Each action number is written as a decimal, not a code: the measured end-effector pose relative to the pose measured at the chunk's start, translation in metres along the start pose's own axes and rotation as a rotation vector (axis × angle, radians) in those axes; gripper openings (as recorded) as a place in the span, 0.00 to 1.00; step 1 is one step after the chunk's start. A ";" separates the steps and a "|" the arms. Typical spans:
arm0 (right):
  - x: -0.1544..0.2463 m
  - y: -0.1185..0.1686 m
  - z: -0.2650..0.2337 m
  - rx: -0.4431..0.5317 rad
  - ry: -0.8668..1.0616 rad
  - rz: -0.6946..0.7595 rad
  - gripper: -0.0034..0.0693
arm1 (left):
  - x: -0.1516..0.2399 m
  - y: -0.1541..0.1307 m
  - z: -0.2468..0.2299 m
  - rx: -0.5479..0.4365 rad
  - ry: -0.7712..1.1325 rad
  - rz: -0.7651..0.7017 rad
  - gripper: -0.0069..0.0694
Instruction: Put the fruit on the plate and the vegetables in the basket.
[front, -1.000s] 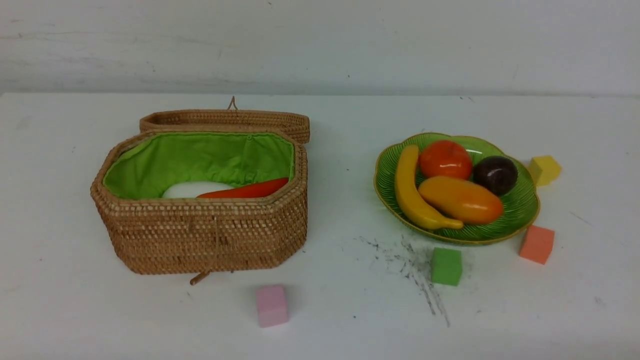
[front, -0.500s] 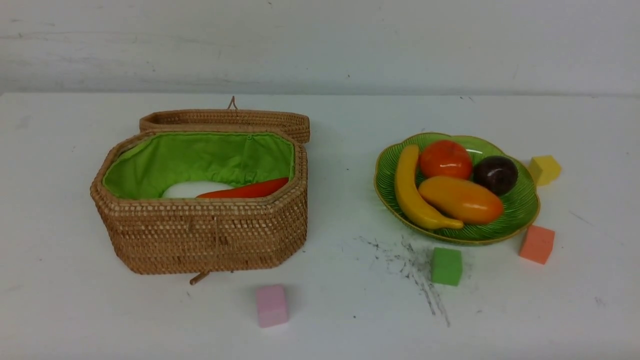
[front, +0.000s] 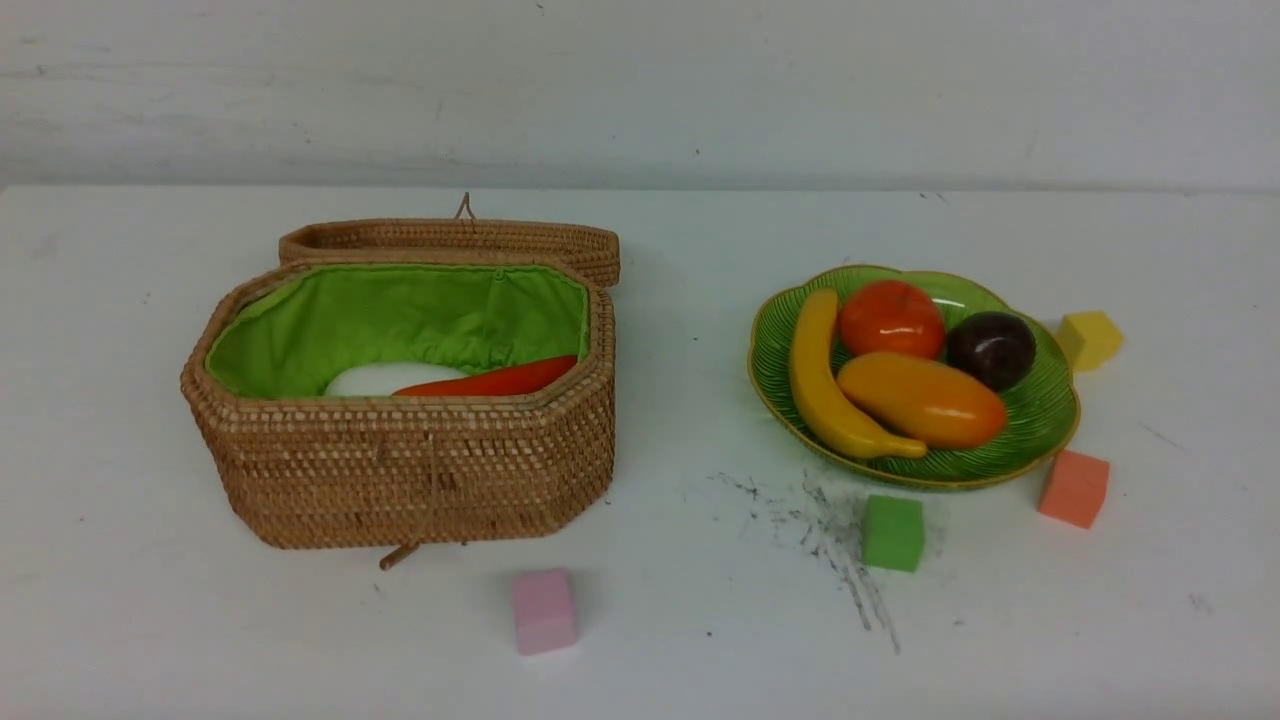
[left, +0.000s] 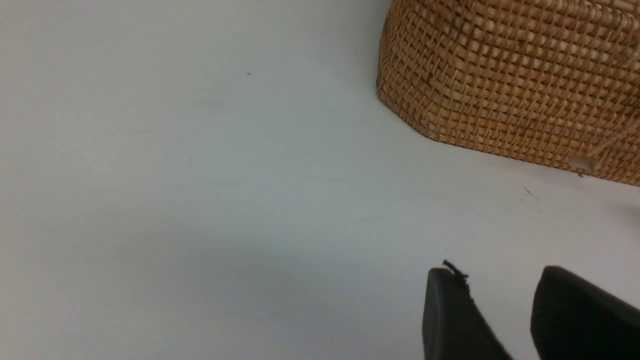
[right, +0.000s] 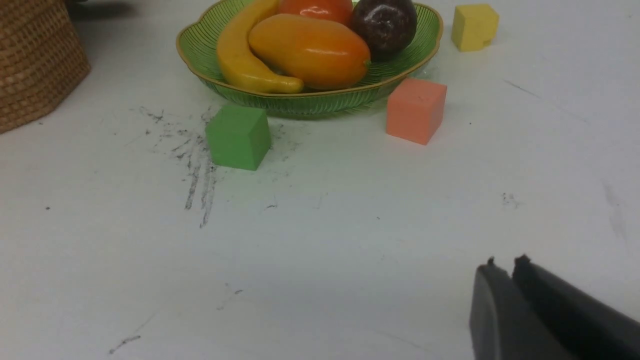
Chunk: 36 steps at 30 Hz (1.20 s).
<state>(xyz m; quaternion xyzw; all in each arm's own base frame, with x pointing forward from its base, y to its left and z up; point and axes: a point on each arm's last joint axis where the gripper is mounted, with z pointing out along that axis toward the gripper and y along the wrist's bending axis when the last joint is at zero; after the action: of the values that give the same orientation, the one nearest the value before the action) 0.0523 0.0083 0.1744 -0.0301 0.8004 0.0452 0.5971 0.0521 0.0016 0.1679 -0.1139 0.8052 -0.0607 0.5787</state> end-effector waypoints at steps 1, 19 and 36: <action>0.000 0.000 0.000 0.000 0.000 0.000 0.13 | 0.000 0.000 0.000 0.000 0.000 0.000 0.40; 0.000 0.000 0.000 0.000 -0.001 0.000 0.17 | 0.000 0.000 0.000 0.000 0.000 0.000 0.40; 0.000 0.000 0.000 0.000 0.000 0.000 0.20 | 0.000 0.000 0.000 0.000 0.000 0.000 0.40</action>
<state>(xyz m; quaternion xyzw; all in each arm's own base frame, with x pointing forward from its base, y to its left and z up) 0.0523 0.0083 0.1745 -0.0302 0.8005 0.0452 0.5969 0.0521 0.0016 0.1679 -0.1139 0.8052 -0.0607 0.5787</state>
